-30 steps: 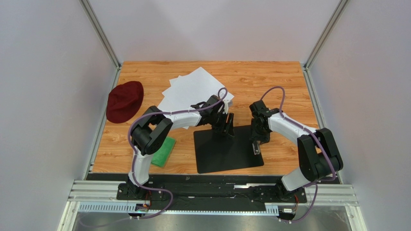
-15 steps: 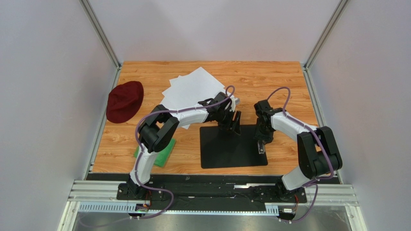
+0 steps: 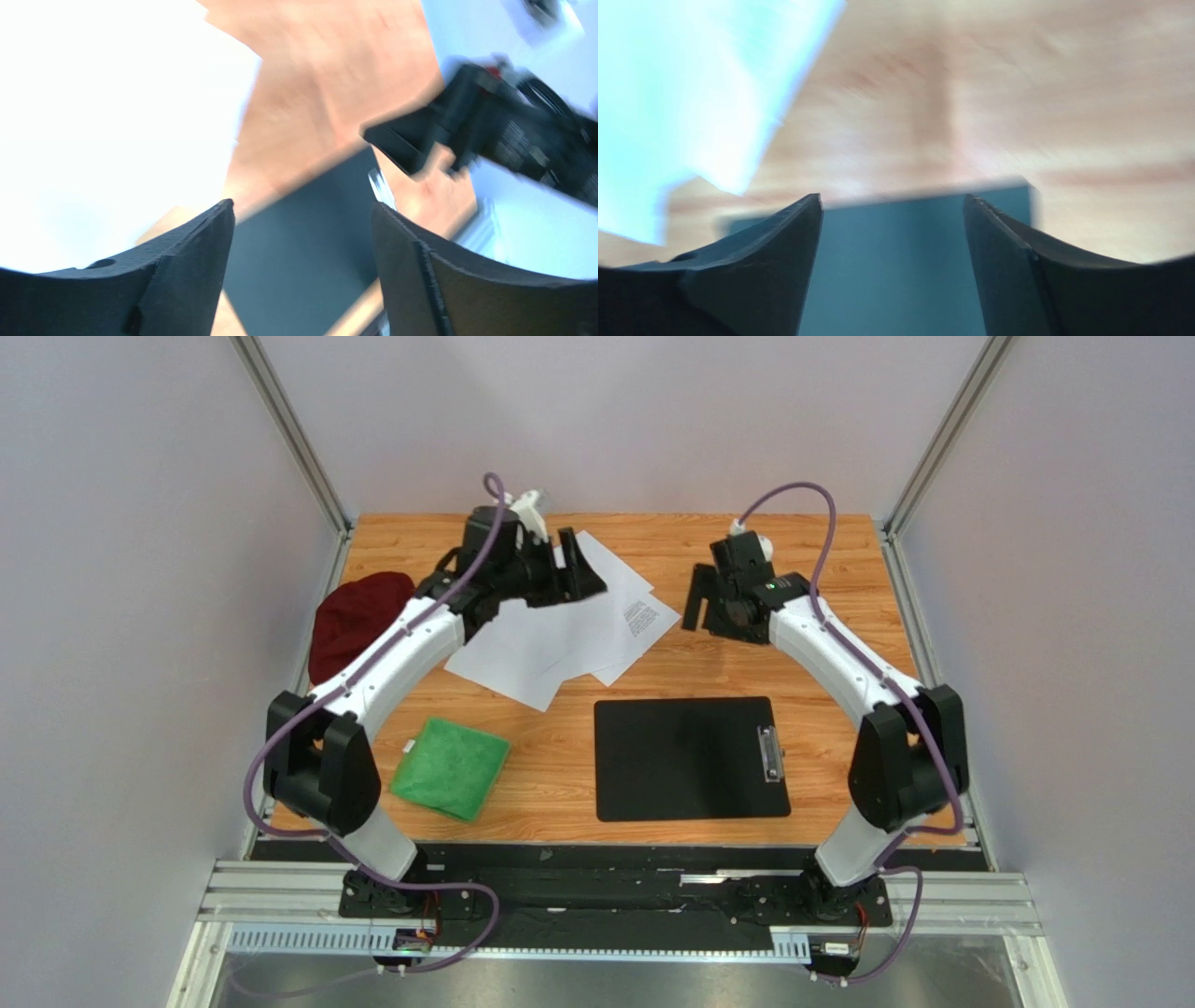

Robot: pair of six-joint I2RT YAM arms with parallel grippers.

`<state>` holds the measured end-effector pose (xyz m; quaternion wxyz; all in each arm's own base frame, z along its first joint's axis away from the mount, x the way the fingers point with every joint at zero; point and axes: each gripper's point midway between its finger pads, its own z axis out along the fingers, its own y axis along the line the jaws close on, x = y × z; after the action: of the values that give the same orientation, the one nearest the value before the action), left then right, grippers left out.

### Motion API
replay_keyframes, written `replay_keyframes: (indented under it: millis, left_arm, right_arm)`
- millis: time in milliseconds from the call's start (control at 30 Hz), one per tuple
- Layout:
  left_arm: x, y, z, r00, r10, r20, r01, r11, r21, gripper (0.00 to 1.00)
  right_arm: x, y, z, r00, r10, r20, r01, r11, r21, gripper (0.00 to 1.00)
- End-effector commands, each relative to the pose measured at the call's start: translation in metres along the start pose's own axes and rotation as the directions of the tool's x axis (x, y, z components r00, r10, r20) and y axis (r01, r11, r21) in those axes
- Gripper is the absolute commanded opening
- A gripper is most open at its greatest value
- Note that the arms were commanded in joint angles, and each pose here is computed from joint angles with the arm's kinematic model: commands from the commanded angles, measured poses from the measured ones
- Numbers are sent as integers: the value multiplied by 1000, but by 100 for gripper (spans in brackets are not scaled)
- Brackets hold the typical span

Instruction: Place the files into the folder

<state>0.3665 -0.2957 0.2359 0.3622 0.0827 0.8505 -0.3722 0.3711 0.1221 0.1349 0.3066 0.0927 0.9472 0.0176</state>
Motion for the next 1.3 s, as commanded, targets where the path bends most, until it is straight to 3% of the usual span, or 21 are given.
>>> replay_keyframes:
  millis: [0,67,100,167,233,267,433,500,633,800,1033,1267]
  left_arm:
    - [-24,76,36,982,-186,21,187,977,-100,76]
    - [-31,103,61,969,-243,41,247,962,-118,75]
    - [-47,103,68,966,-248,66,254,962,-98,75]
    - [-46,129,94,948,-313,57,318,940,-121,75]
    - [-69,141,104,936,-341,91,349,931,-108,76]
    - [-60,157,119,914,-399,72,405,907,-115,76]
    - [-78,180,134,869,-479,121,488,870,-63,75]
    - [-69,192,137,858,-498,125,512,851,-115,75]
    - [-37,211,138,768,-630,112,639,744,-196,75]
    - [5,217,137,689,-723,41,707,659,-256,76]
    - [20,218,127,694,-720,15,689,659,-302,76]
    - [23,216,126,698,-716,-3,682,667,-301,76]
  right_arm:
    - [-76,106,23,990,119,72,-85,927,-367,83]
    - [-83,130,51,988,153,31,-127,907,-402,81]
    - [-110,145,49,979,183,94,-123,885,-449,79]
    - [-120,150,82,973,212,91,-150,883,-444,78]
    - [-148,168,84,964,225,139,-128,858,-498,77]
    - [-140,167,112,970,216,116,-137,869,-476,77]
    - [-154,169,149,971,186,151,-98,882,-461,78]
    - [-152,165,166,975,163,154,-83,900,-428,79]
    - [-141,161,189,988,110,106,-62,924,-378,80]
    - [-112,152,206,998,53,36,-38,945,-325,81]
    - [-69,162,208,995,-80,-64,51,931,-362,77]
    - [-67,194,196,994,-107,-21,82,859,-505,76]
